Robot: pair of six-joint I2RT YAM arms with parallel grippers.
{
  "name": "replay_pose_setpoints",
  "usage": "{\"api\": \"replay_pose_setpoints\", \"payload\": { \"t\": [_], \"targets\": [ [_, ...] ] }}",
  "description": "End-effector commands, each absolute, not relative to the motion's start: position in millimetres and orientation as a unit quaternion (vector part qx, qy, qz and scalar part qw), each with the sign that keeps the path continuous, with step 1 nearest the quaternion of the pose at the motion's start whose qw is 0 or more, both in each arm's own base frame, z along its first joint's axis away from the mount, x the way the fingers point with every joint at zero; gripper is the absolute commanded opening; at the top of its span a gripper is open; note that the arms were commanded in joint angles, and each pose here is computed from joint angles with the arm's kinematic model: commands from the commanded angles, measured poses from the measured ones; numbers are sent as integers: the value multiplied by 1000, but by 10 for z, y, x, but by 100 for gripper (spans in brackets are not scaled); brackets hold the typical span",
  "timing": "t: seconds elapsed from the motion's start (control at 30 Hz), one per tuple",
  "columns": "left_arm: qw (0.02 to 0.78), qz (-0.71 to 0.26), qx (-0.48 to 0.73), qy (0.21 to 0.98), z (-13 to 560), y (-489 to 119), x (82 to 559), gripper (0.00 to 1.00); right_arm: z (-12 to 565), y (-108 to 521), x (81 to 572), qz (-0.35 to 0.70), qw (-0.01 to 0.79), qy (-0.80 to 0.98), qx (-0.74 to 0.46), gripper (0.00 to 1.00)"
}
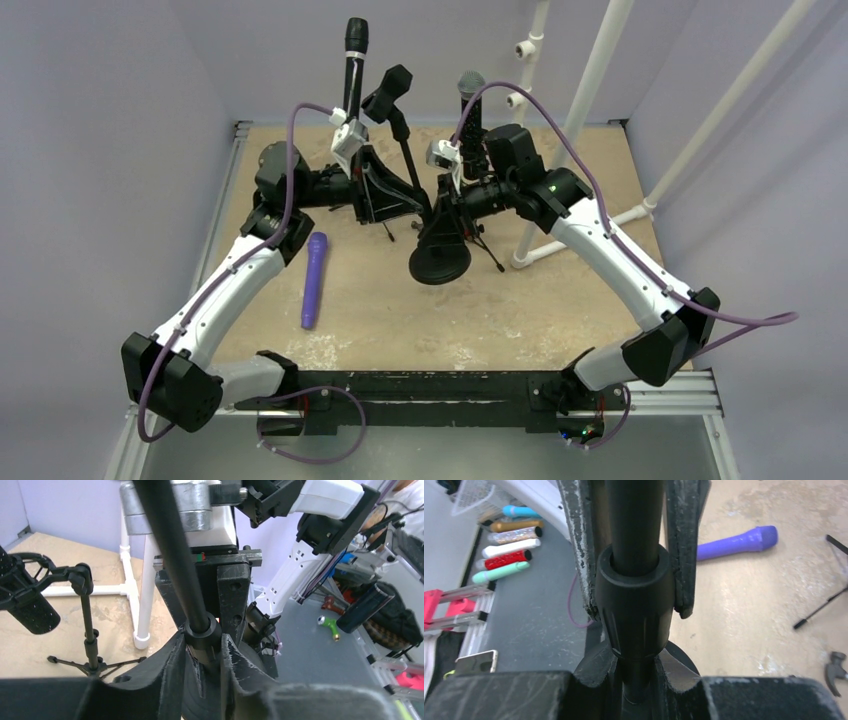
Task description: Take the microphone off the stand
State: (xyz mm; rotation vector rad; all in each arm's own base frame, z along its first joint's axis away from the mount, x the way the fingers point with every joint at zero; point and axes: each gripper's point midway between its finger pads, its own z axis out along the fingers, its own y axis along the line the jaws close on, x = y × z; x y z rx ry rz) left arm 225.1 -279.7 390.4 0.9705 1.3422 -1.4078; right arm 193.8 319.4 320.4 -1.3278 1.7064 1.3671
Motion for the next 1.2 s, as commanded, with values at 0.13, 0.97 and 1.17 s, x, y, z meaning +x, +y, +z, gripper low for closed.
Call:
{"api": "replay_pose_setpoints", "payload": {
  "t": [0.13, 0.97, 1.17],
  "targets": [
    [489, -580, 255, 599, 3992, -2767, 2563, 0, 3317, 3160, 2327, 426, 380, 673, -471, 0],
    [539, -498, 394, 553, 4106, -2602, 2375, 91, 3523, 3188, 1807, 530, 321, 596, -510, 0],
    [528, -522, 435, 510, 4071, -2687, 2319, 85, 3595, 3164, 1643, 573, 291, 567, -515, 0]
  ]
}}
